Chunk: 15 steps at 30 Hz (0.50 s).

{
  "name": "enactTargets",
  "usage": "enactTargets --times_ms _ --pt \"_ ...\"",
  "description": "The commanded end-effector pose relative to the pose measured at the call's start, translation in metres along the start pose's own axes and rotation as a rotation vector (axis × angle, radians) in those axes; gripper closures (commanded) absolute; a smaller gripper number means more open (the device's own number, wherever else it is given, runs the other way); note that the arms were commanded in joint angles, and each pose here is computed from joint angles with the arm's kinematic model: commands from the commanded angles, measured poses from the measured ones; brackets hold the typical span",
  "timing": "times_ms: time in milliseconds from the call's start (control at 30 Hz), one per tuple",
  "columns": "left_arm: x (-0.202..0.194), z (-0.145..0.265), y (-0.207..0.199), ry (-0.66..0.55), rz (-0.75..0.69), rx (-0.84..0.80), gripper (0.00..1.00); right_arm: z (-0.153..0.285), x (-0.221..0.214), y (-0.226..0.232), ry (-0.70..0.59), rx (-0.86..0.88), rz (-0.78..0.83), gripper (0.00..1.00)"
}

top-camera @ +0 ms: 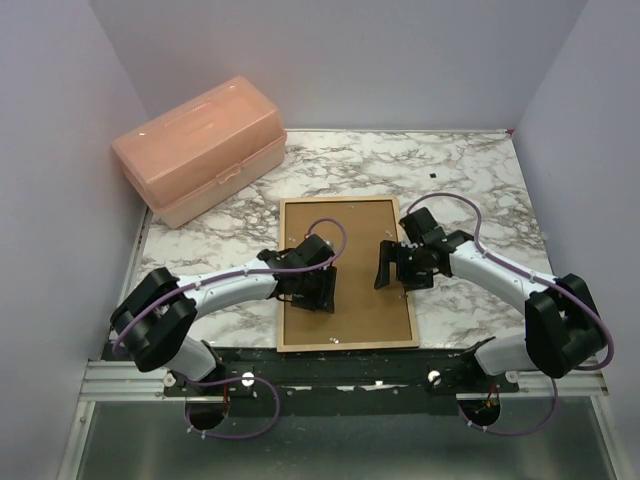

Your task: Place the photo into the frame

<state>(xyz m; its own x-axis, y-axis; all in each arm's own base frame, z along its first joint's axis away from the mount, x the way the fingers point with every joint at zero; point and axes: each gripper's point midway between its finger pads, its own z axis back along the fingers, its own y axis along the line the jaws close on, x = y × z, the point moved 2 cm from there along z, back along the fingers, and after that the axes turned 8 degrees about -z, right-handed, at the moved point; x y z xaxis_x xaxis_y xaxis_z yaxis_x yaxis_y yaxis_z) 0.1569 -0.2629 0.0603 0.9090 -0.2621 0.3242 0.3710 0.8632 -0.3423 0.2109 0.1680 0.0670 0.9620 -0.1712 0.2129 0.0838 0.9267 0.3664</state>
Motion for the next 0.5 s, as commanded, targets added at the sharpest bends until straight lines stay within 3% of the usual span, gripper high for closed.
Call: enactTargets --times_ms 0,267,467 --pt "0.014 0.021 0.006 -0.076 0.014 0.019 0.39 -0.001 -0.018 -0.015 0.058 -0.101 -0.024 0.11" --pt "0.021 0.051 0.074 -0.196 0.155 0.179 0.34 -0.002 -0.024 -0.015 0.067 -0.133 -0.019 0.11" --pt "0.005 0.057 0.124 -0.157 0.247 0.356 0.38 -0.004 -0.028 -0.014 0.077 -0.136 -0.017 0.11"
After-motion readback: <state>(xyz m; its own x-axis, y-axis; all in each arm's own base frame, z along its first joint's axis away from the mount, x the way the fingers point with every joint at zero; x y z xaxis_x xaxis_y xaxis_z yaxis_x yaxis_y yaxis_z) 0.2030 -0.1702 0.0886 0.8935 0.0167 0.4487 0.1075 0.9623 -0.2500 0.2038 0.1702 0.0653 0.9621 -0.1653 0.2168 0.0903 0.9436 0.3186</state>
